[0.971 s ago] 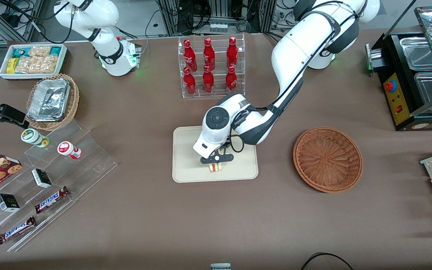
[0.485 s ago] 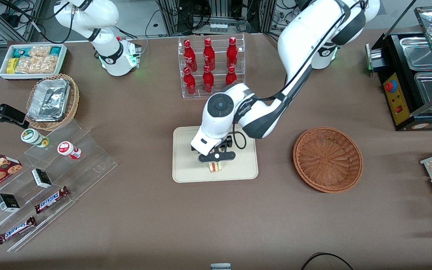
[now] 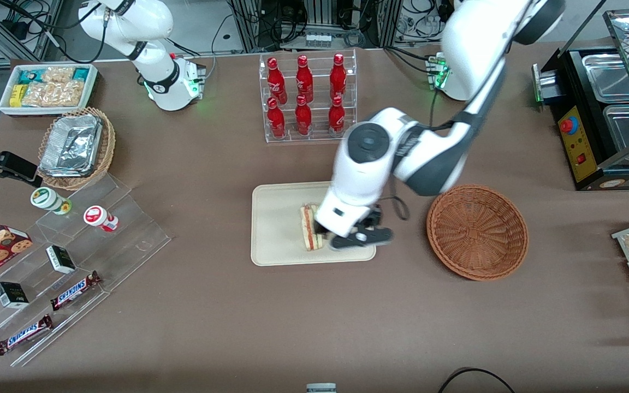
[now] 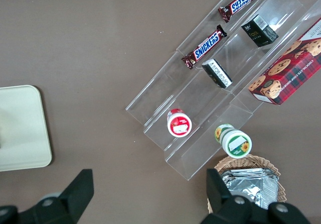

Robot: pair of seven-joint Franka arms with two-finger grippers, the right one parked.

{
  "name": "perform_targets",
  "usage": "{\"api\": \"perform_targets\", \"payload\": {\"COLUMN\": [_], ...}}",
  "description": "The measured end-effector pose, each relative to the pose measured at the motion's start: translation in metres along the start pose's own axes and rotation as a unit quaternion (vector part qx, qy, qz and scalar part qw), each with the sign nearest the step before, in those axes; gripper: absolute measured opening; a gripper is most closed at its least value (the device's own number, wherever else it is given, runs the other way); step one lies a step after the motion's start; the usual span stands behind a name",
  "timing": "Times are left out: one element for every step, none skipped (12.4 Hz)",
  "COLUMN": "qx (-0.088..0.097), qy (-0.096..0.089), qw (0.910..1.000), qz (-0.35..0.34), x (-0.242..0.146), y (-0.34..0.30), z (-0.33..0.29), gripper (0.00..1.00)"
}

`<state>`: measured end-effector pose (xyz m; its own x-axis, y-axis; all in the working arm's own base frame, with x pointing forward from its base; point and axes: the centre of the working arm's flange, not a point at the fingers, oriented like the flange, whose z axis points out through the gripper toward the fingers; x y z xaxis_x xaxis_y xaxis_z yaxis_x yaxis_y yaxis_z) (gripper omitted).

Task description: Place sandwich from basket to tray

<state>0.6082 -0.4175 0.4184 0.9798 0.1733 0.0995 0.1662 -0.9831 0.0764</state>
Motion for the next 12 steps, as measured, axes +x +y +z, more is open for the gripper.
{"api": "perform_targets", "payload": {"qx": [0.008, 0.010, 0.013, 0.017, 0.019, 0.020, 0.024, 0.029, 0.034, 0.035, 0.037, 0.041], "qy": [-0.012, -0.022, -0.027, -0.029, -0.033, -0.040, -0.045, -0.048, -0.053, -0.061, -0.070, -0.080], "qw": [0.9999, 0.9996, 0.9994, 0.9991, 0.9986, 0.9980, 0.9970, 0.9960, 0.9948, 0.9932, 0.9913, 0.9895], "qz": [0.006, 0.012, 0.018, 0.026, 0.035, 0.046, 0.058, 0.070, 0.081, 0.093, 0.105, 0.114], "x": [0.011, 0.020, 0.029, 0.037, 0.046, 0.053, 0.059, 0.063, 0.064, 0.062, 0.058, 0.053], "y": [-0.020, -0.037, -0.056, -0.075, -0.097, -0.120, -0.145, -0.170, -0.193, -0.214, -0.232, -0.248], "z": [-0.003, -0.006, -0.010, -0.012, -0.014, -0.016, -0.018, -0.022, -0.027, -0.034, -0.044, -0.056], "gripper": [1.00, 1.00, 1.00, 1.00, 1.00, 1.00, 1.00, 1.00, 1.00, 1.00, 1.00, 1.00]}}
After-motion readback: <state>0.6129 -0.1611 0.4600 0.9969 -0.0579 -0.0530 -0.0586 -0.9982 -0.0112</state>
